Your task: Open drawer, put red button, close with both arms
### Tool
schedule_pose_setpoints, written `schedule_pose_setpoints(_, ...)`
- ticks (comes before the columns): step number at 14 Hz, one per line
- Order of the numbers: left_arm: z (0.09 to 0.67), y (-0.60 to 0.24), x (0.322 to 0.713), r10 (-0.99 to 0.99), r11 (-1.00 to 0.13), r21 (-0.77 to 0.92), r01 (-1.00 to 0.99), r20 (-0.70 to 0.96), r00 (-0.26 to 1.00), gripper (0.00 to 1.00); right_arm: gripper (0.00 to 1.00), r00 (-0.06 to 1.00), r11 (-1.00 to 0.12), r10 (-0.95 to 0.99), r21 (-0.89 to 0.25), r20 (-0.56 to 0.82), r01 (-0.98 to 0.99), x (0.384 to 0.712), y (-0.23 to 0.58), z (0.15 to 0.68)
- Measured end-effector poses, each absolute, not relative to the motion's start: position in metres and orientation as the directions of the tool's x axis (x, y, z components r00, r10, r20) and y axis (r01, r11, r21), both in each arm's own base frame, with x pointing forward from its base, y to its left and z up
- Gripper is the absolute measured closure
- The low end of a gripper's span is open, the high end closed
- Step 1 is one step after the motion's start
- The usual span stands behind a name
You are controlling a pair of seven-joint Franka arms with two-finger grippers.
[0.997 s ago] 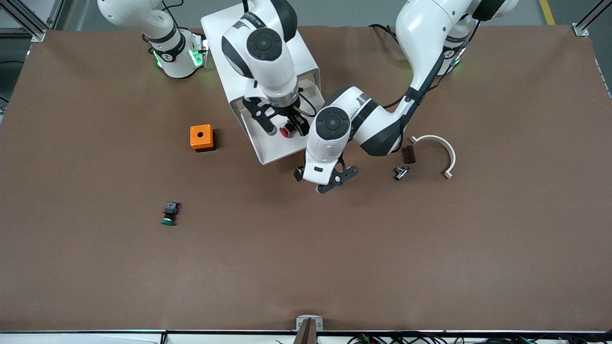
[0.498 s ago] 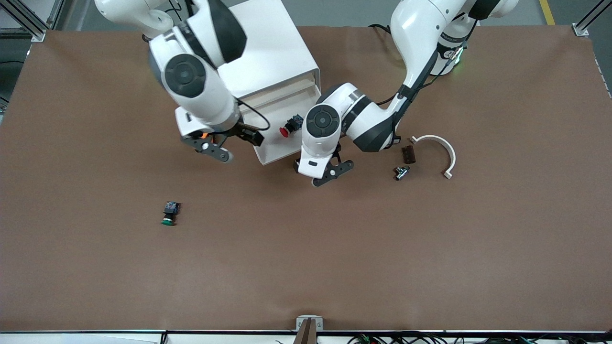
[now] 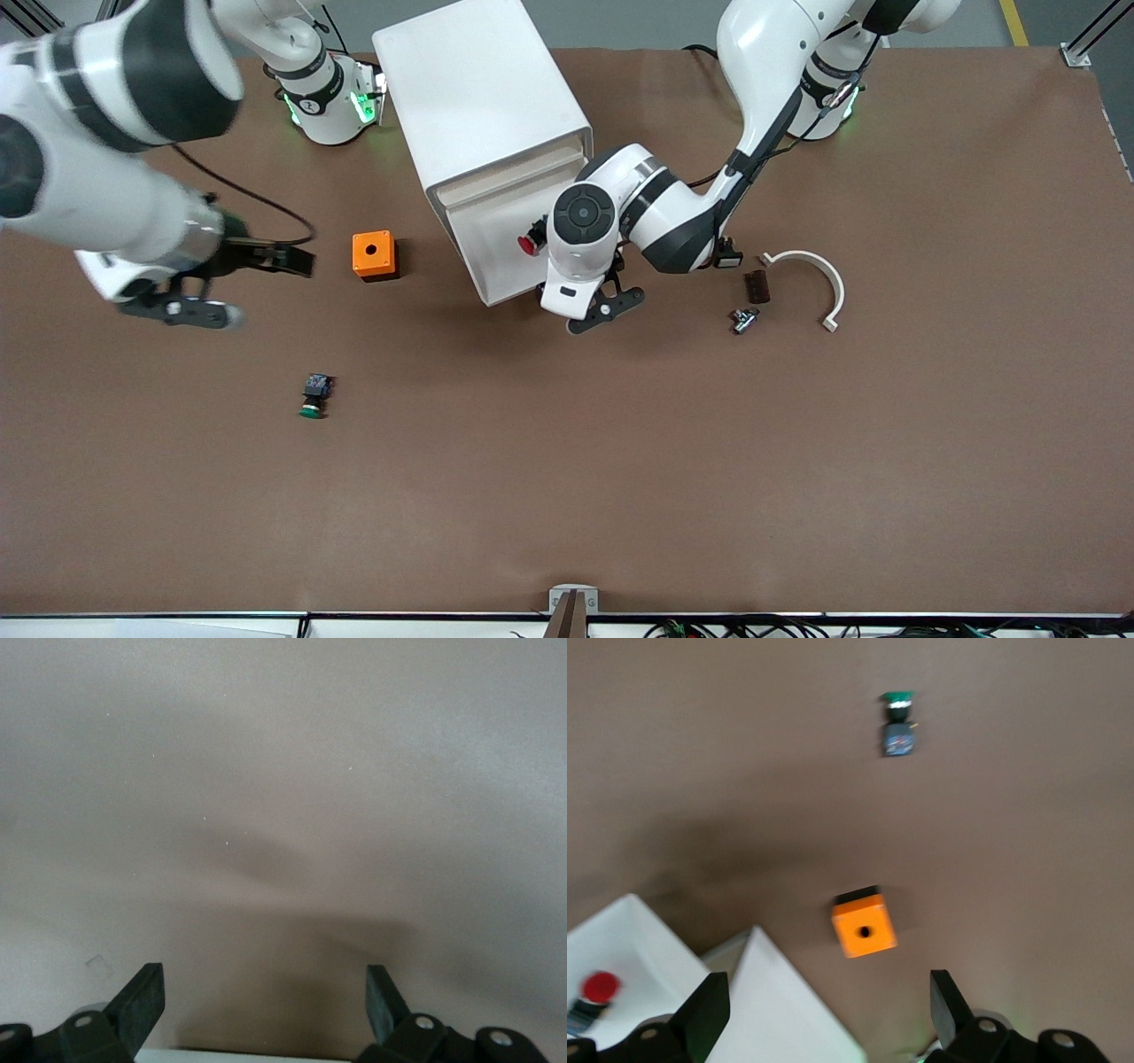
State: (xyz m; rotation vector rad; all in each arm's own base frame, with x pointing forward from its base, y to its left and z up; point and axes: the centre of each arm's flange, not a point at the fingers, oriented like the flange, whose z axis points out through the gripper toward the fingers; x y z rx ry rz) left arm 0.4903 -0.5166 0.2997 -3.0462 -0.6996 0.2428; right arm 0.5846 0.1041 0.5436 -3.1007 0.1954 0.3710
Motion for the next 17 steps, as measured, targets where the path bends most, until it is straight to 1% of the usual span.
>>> schedule_pose_setpoints(3,0.300,-0.525,0.481,0.418,-0.908,-0.039,0.417,-0.156,0.895,0.00,0.00,0.967,-0.998,-0.057,-0.003,-0.248,-0.059,0.588,0.036,0.556)
schedule_pose_setpoints(6,0.301,-0.540,0.464,0.388,-0.921,-0.038,0.387,-0.159,0.908,0.00,0.00,0.971,-0.999,-0.026,-0.025,-0.239,-0.033,0.588,-0.001,0.565)
schedule_pose_setpoints(12,0.300,-0.567,0.430,0.333,-0.943,-0.041,0.331,-0.161,0.929,0.00,0.00,0.971,-1.000,-0.021,0.005,-0.238,-0.021,0.588,-0.009,0.566)
schedule_pose_setpoints(17,0.300,-0.588,0.400,0.292,-0.956,-0.040,0.290,-0.176,0.940,0.00,0.00,0.975,-1.000,0.013,-0.007,-0.222,0.011,0.589,-0.030,0.573)
